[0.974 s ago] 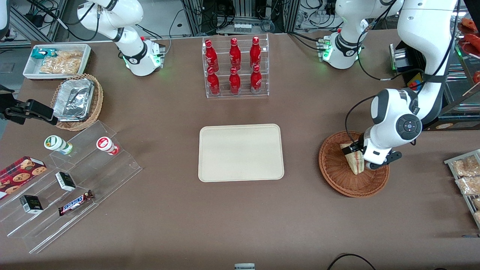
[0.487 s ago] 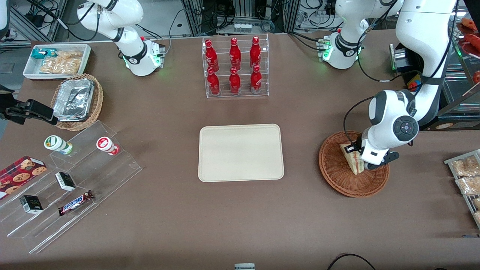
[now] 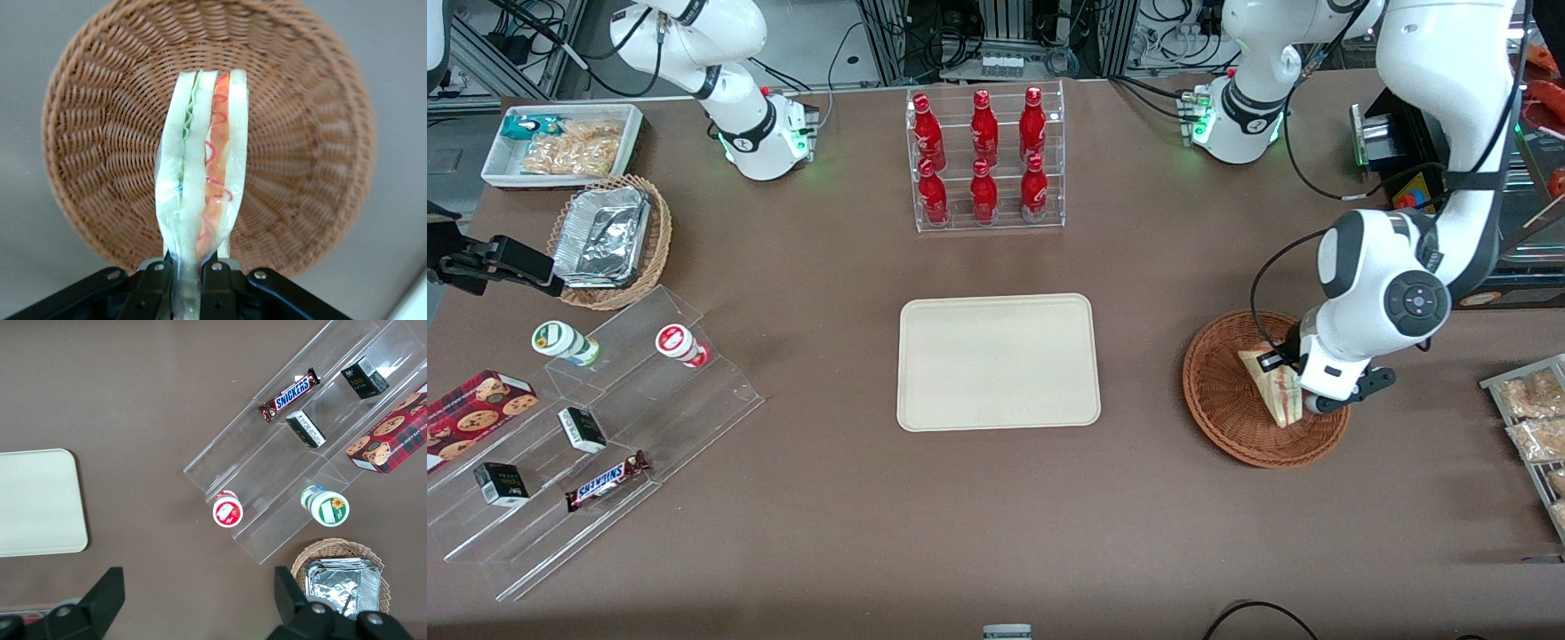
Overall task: Place sandwich from basket to tray
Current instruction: 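Lift the sandwich and carry it with the left gripper over the tray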
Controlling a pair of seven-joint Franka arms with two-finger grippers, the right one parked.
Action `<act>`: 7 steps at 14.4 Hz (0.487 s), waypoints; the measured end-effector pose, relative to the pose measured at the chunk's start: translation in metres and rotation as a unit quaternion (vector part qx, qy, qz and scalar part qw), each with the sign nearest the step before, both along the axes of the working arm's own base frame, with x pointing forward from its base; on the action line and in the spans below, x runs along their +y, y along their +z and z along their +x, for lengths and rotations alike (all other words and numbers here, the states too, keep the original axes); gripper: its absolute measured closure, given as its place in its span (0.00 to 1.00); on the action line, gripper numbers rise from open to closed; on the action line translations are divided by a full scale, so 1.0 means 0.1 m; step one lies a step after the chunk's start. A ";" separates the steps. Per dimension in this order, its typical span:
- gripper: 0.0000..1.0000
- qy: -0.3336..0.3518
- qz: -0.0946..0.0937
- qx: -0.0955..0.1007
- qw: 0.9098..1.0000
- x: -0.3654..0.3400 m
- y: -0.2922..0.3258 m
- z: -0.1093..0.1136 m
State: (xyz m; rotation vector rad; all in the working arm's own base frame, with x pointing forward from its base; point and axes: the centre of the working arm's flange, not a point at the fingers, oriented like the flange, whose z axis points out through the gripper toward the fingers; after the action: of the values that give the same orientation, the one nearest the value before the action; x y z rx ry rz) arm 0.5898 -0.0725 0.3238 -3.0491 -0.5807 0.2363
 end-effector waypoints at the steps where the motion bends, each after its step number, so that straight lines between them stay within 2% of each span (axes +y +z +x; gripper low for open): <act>1: 0.86 -0.008 0.000 0.006 1.000 -0.09 0.19 0.04; 4: 0.86 -0.054 -0.006 0.004 0.999 -0.75 0.64 0.02; 7: 0.84 -0.064 -0.007 -0.003 0.998 -1.76 0.76 -0.25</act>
State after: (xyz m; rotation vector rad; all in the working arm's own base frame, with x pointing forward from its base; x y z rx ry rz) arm 0.5650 -0.2480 0.3996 -3.0871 -0.3826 0.2270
